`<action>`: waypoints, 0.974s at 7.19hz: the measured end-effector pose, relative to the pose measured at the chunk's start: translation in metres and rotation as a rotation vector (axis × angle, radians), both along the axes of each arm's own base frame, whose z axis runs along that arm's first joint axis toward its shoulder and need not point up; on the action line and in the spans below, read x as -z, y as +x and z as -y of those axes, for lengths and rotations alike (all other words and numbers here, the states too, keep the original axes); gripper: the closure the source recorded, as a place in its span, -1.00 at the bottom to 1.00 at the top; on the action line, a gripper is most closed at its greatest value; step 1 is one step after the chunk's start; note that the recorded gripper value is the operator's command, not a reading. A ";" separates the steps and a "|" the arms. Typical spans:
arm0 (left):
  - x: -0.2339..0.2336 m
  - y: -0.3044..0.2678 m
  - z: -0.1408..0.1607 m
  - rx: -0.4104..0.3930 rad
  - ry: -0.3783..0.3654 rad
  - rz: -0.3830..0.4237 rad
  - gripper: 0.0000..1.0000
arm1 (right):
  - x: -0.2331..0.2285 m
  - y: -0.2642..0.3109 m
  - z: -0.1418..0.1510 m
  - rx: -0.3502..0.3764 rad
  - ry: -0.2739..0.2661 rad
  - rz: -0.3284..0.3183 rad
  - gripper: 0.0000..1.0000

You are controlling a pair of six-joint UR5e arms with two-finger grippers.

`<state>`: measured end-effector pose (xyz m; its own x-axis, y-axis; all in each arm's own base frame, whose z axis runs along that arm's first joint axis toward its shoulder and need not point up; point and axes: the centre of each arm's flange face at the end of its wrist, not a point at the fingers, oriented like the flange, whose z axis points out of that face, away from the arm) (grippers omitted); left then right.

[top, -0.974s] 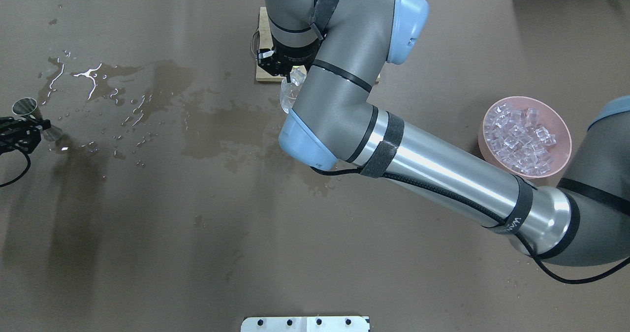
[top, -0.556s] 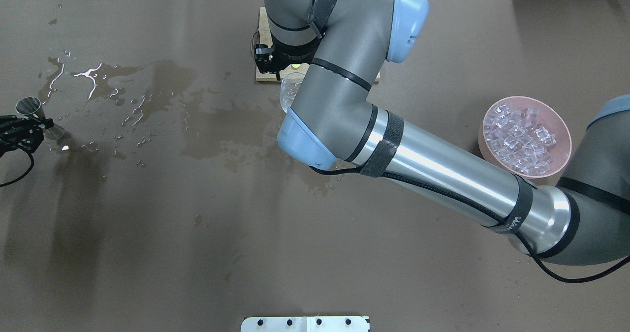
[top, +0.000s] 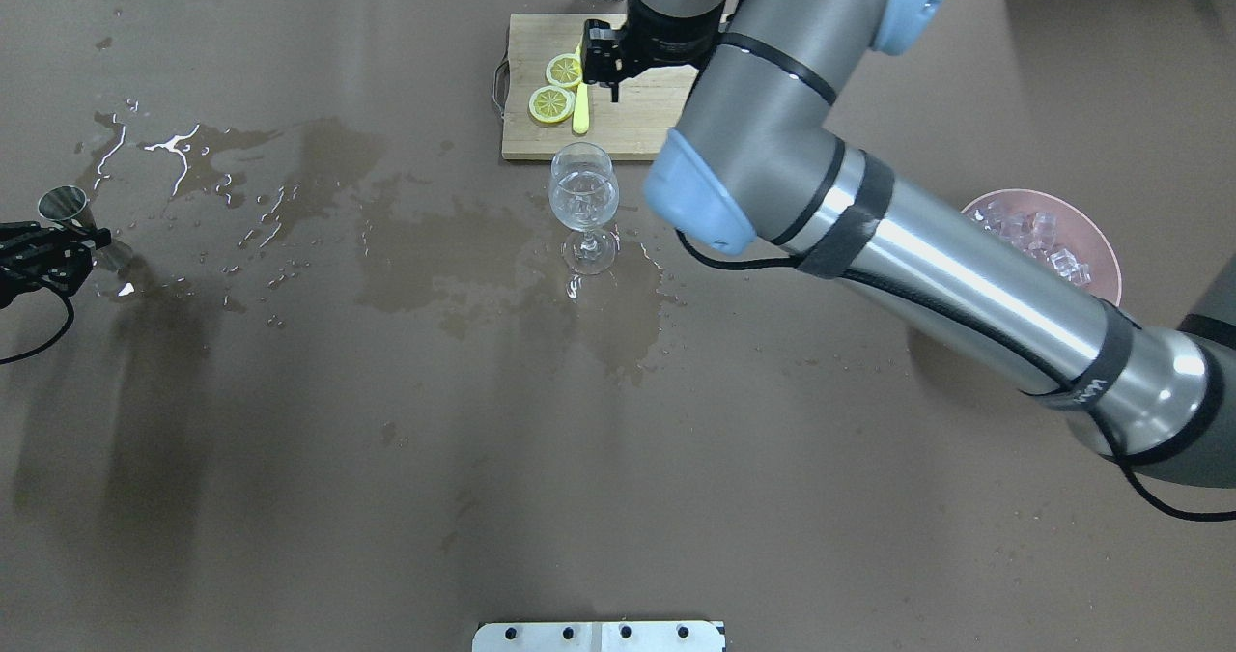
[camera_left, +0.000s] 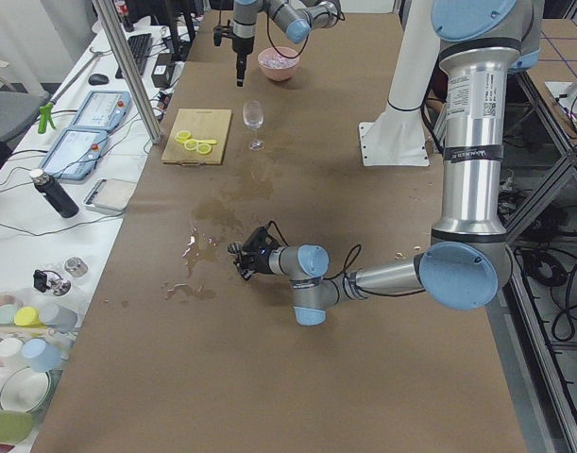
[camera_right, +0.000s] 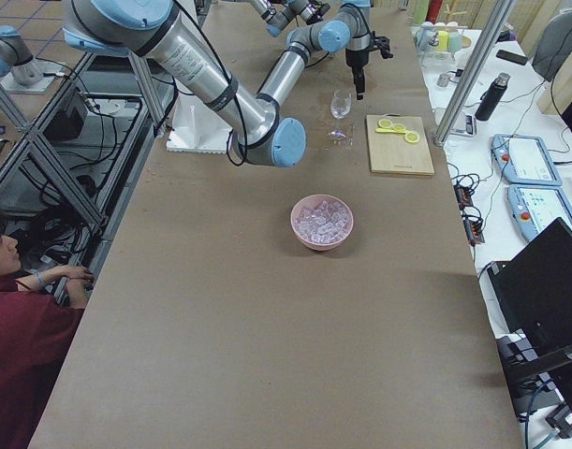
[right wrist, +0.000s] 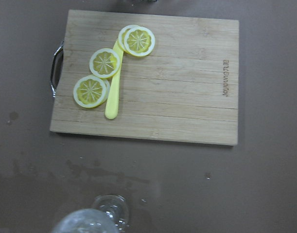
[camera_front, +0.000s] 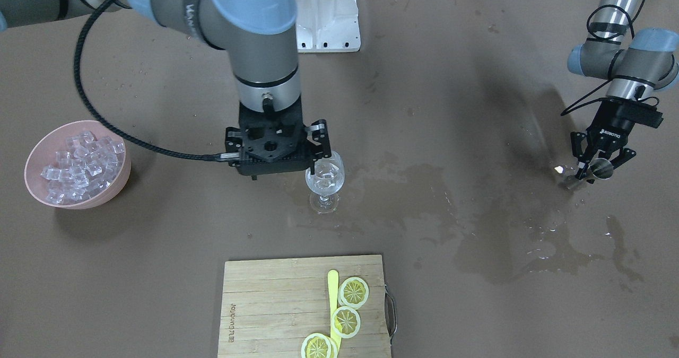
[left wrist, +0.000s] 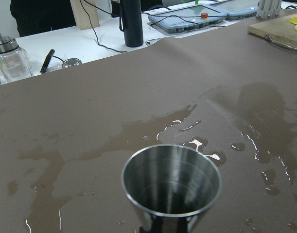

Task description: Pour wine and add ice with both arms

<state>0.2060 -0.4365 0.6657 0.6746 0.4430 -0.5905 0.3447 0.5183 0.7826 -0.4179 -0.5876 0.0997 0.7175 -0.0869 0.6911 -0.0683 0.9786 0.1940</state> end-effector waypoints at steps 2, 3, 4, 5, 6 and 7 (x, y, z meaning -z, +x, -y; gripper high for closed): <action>0.000 0.000 0.000 0.000 -0.001 0.000 -0.38 | -0.087 0.078 0.020 0.059 0.031 -0.045 -1.00; 0.000 0.000 0.000 -0.001 0.000 -0.001 -0.95 | -0.130 0.124 0.037 0.079 0.046 -0.085 -1.00; 0.001 0.001 0.001 0.000 0.000 -0.003 -0.96 | -0.172 0.169 0.052 0.105 0.049 -0.114 -1.00; 0.001 0.001 0.001 0.002 -0.001 -0.006 -0.96 | -0.212 0.213 0.061 0.136 0.043 -0.127 -1.00; 0.002 0.000 0.000 0.002 -0.001 -0.008 -0.96 | -0.256 0.259 0.071 0.168 0.027 -0.130 -1.00; 0.003 -0.001 0.000 0.001 -0.001 -0.008 -0.96 | -0.301 0.303 0.076 0.195 0.005 -0.129 -1.00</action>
<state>0.2050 -0.4364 0.6629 0.6706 0.4414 -0.5962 0.3512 0.5191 0.7792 -0.1148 -0.6634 0.4005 0.7690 -0.2356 0.5943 0.1476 0.9699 0.1935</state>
